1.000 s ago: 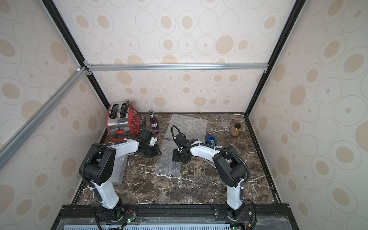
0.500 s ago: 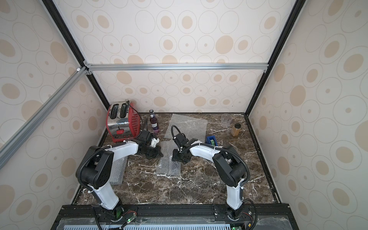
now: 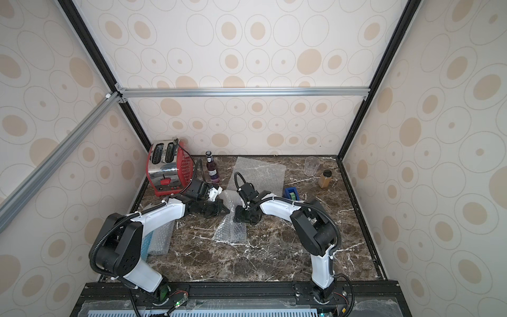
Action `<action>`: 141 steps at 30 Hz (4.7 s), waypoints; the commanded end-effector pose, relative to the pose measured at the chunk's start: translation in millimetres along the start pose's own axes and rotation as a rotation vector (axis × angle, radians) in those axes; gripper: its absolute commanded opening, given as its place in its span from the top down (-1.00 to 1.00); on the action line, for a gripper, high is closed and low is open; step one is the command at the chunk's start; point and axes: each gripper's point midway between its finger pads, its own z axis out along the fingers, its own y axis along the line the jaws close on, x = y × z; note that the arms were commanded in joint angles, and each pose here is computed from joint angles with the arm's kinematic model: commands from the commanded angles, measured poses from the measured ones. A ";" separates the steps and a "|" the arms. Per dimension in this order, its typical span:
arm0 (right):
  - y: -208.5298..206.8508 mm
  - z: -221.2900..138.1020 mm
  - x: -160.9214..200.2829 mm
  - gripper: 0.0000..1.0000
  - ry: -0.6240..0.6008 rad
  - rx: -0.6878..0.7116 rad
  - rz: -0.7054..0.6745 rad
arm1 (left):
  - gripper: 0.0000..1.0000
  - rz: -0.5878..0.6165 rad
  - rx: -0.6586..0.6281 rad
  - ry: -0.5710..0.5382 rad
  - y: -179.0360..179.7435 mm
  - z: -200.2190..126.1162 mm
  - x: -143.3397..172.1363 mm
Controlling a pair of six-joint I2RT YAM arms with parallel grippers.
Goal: Wrap wine bottles in bubble wrap
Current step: Wrap the wine bottle in bubble wrap.
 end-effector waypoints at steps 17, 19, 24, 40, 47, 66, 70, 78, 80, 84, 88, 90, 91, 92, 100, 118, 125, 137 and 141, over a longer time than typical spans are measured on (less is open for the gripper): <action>-47.1 26.4 34.7 0.25 0.116 0.100 0.057 | 0.38 0.005 -0.439 -0.193 92.3 -67.1 -14.9; -44.1 27.0 33.1 0.25 0.116 0.087 0.058 | 0.28 0.010 -0.459 -0.242 92.5 -84.4 -26.7; -44.0 30.3 31.4 0.25 0.118 0.088 0.057 | 0.43 -0.039 -0.156 -0.236 42.9 -58.6 -44.5; -44.8 28.5 31.3 0.26 0.113 0.099 0.055 | 0.65 -0.084 -0.051 0.039 36.6 39.3 -60.1; -47.8 29.5 32.9 0.26 0.116 0.107 0.055 | 0.75 -0.076 -0.004 0.152 22.8 75.0 -37.4; -51.9 32.0 35.3 0.26 0.129 0.120 0.051 | 0.22 0.000 -0.136 0.015 20.4 9.1 -54.2; -52.1 33.4 35.4 0.26 0.123 0.112 0.054 | 0.35 -0.028 -0.141 -0.020 26.1 -1.7 -47.9; -51.1 32.1 33.5 0.27 0.121 0.115 0.052 | 1.00 -0.058 -0.077 0.066 29.3 29.8 -26.7; -50.6 32.7 33.9 0.27 0.128 0.117 0.051 | 1.00 -0.050 -0.068 0.109 26.6 41.5 -21.1; -49.2 32.7 31.8 0.27 0.122 0.112 0.047 | 1.00 -0.053 -0.078 0.159 29.9 60.4 -12.5; -48.4 31.4 31.4 0.27 0.122 0.115 0.044 | 1.00 -0.072 -0.094 0.185 37.4 70.0 -7.1; -48.6 33.6 31.9 0.27 0.121 0.108 0.046 | 1.00 -0.094 -0.079 0.190 38.4 75.7 -5.8; -49.8 34.9 32.1 0.27 0.125 0.111 0.047 | 1.00 -0.105 -0.069 0.198 37.6 78.6 -4.5; -50.4 36.0 32.9 0.27 0.129 0.114 0.047 | 1.00 -0.107 -0.059 0.204 35.4 80.1 -4.4; -50.9 36.0 32.5 0.27 0.135 0.123 0.043 | 0.83 -0.095 -0.088 0.176 34.0 68.0 -6.5; -51.1 30.6 30.1 0.27 0.113 0.123 0.047 | 0.07 -0.067 -0.384 -0.092 98.2 -30.0 -32.2; -50.4 30.9 30.4 0.27 0.111 0.123 0.043 | 0.08 -0.118 -0.380 -0.005 114.1 -1.0 -30.4; -50.3 30.9 29.9 0.27 0.113 0.121 0.045 | 0.99 -0.151 -0.263 0.002 89.7 3.6 -25.5; -51.0 31.1 29.8 0.27 0.122 0.131 0.043 | 1.00 -0.131 -0.223 -0.031 72.5 -6.9 -27.6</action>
